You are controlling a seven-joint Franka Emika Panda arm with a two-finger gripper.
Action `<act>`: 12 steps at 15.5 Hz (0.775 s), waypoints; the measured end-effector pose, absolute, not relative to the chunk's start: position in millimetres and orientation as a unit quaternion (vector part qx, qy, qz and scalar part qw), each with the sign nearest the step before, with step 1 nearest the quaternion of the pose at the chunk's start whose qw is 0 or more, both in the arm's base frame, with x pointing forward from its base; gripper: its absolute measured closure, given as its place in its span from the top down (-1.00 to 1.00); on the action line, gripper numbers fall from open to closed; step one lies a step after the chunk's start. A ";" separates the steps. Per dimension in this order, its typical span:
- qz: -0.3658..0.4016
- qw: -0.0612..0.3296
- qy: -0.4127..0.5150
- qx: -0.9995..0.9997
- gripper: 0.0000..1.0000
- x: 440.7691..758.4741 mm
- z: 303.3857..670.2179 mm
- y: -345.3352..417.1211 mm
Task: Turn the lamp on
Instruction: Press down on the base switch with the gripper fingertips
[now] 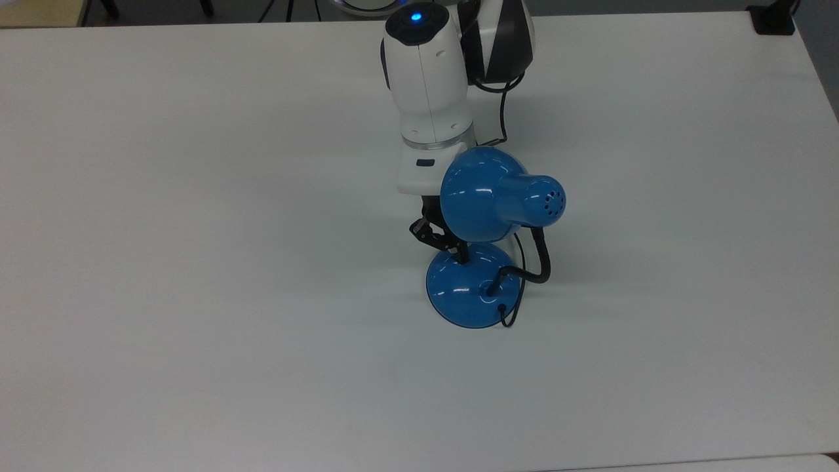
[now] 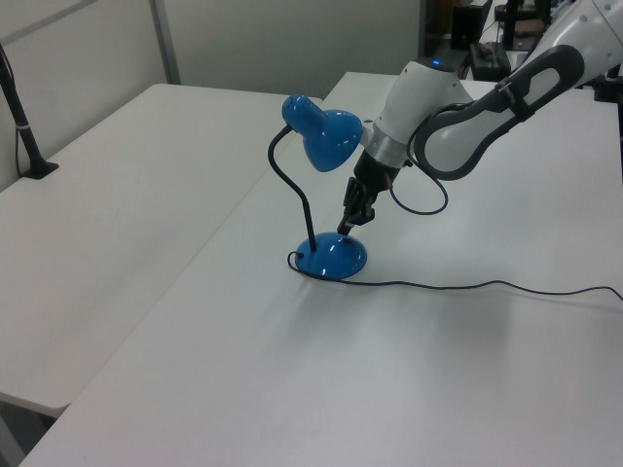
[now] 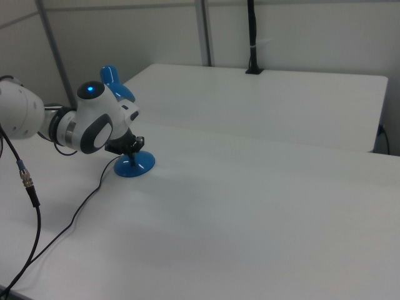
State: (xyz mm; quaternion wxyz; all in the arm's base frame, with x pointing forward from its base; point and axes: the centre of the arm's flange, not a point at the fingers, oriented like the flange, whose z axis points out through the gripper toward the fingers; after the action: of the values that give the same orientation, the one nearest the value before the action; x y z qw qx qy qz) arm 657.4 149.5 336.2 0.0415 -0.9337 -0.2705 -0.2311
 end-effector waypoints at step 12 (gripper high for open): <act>-0.223 0.042 -0.271 -0.935 -0.98 653.5 325.9 148.4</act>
State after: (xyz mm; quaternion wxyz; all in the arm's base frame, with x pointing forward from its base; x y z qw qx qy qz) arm 653.5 148.4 325.9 0.0419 -0.9355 -0.2710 -0.2229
